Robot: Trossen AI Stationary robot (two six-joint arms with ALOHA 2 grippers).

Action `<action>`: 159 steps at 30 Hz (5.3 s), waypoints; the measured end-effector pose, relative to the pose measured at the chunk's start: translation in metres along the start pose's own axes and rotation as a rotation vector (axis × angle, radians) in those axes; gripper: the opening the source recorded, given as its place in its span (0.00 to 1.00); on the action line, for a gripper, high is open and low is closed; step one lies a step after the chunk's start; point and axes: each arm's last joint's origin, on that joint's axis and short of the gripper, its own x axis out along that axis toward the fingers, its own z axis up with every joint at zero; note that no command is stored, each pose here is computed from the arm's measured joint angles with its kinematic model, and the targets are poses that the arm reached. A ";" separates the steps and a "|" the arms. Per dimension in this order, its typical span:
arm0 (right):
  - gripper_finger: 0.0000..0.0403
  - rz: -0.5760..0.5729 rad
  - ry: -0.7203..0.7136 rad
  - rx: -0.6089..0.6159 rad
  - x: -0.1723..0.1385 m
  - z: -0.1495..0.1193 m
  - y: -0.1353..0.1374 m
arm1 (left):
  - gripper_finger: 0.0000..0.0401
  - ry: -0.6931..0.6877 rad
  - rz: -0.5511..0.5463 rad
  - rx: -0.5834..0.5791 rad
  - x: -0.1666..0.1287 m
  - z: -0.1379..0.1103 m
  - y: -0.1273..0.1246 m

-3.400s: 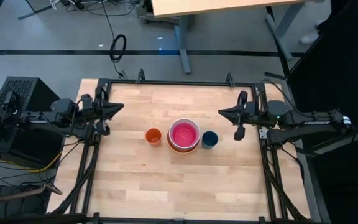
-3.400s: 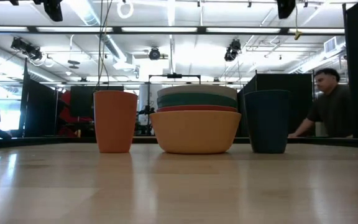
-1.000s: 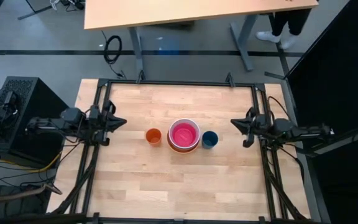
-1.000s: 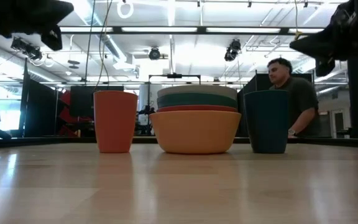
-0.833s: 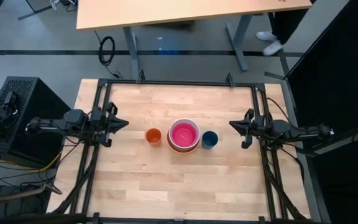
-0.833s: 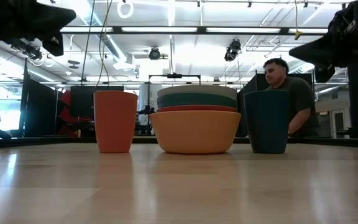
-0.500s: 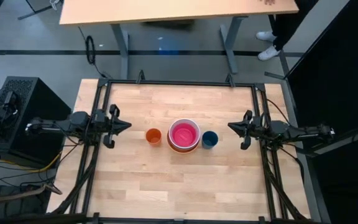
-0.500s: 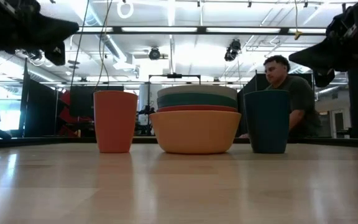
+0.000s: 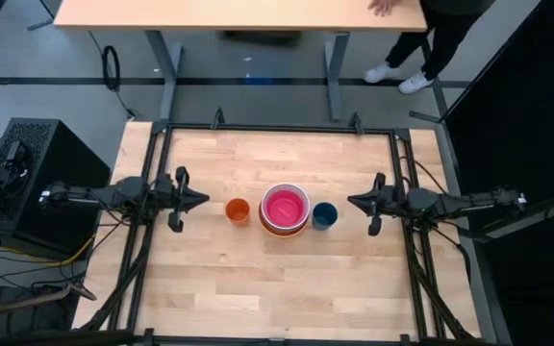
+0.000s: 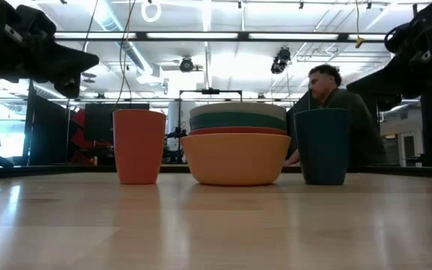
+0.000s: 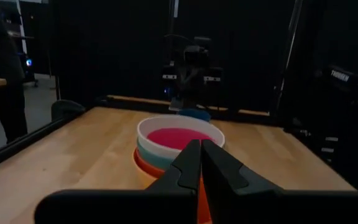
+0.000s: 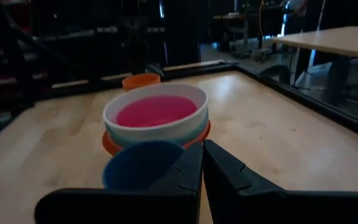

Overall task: Nest bowls inside each other
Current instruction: Return to Home Position

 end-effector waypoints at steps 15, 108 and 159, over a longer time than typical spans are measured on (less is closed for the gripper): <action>0.00 -0.005 0.043 -0.150 0.003 -0.004 0.000 | 0.00 0.002 0.084 0.130 0.000 -0.002 0.003; 0.00 0.026 -0.016 -0.209 0.003 0.001 0.002 | 0.00 0.000 0.080 0.156 0.000 -0.002 0.003; 0.00 0.026 -0.016 -0.208 0.003 0.002 0.002 | 0.01 0.000 0.080 0.156 0.000 -0.002 0.003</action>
